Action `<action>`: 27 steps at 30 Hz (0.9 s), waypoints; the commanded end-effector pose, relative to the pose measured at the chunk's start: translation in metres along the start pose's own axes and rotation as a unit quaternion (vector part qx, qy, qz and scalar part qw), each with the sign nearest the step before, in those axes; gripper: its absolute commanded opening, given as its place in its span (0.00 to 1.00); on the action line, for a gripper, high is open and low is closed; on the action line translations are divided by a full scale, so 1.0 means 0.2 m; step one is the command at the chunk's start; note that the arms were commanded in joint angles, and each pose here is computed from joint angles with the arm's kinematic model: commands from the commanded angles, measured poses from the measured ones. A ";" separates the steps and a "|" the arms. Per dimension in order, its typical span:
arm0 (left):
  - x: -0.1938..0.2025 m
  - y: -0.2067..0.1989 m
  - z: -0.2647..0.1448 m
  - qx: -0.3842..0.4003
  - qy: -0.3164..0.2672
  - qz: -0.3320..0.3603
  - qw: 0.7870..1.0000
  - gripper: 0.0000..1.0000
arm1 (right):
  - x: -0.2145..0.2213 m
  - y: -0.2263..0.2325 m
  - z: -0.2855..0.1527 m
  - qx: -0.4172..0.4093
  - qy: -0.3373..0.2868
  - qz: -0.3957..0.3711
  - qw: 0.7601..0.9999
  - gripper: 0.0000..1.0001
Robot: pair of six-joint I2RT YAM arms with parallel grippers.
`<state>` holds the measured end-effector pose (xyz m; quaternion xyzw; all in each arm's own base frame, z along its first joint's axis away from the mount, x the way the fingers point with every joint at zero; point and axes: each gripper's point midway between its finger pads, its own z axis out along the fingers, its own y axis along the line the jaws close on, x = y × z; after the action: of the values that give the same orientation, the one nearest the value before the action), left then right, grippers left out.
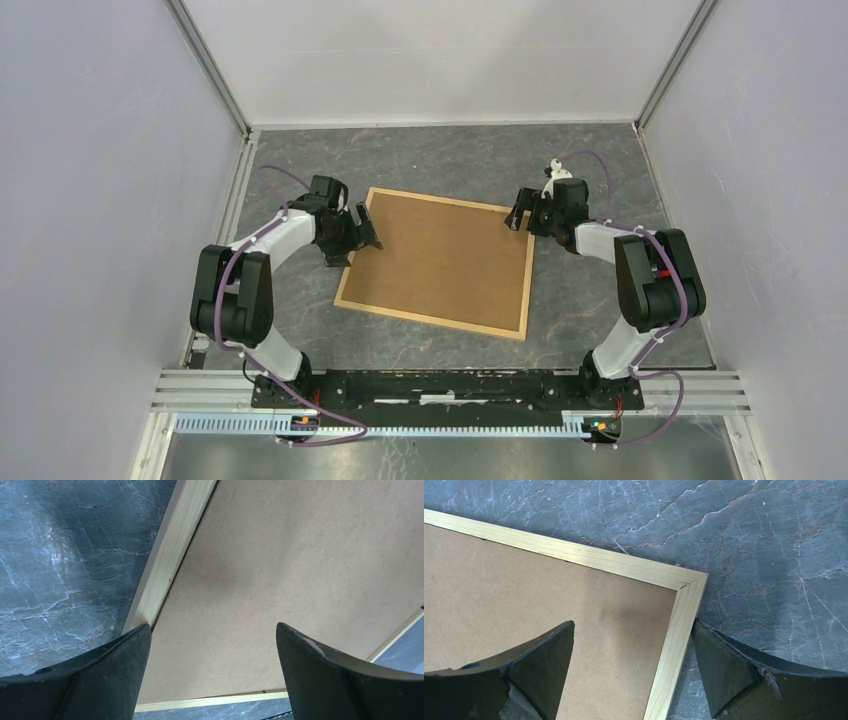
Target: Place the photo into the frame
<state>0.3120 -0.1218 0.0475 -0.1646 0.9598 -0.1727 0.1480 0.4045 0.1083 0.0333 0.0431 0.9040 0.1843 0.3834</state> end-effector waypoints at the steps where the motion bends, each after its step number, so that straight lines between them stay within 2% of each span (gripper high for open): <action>1: -0.02 -0.03 0.00 0.010 -0.003 0.024 1.000 1.00 | 0.02 0.05 0.02 -0.027 0.014 -0.002 1.000 0.93; 4: 0.00 -0.05 0.01 0.023 0.012 0.024 0.999 1.00 | 0.02 0.06 0.02 -0.031 0.014 -0.001 0.999 0.93; 9: 0.00 -0.05 -0.02 0.027 0.005 0.025 0.999 1.00 | 0.02 0.07 0.02 -0.035 0.016 0.000 0.999 0.92; 15: 0.07 -0.25 -0.06 0.135 0.058 0.003 0.989 1.00 | 0.04 0.09 0.04 -0.047 0.022 0.005 0.999 0.92; 19: 0.07 -0.39 -0.15 0.202 0.052 -0.015 0.978 1.00 | 0.04 0.10 0.04 -0.054 0.021 0.008 0.998 0.92; 24: 0.08 -0.42 -0.17 0.204 0.048 -0.010 0.978 1.00 | 0.04 0.11 0.04 -0.060 0.022 0.009 0.998 0.93; 27: 0.07 -0.36 -0.16 0.169 0.034 0.004 0.985 1.00 | 0.04 0.10 0.04 -0.056 0.022 0.007 0.998 0.93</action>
<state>0.3051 -0.1815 0.0876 -0.1327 0.9236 -0.3383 0.1219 0.4089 0.1188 0.0353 0.0308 0.8958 0.2169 0.3868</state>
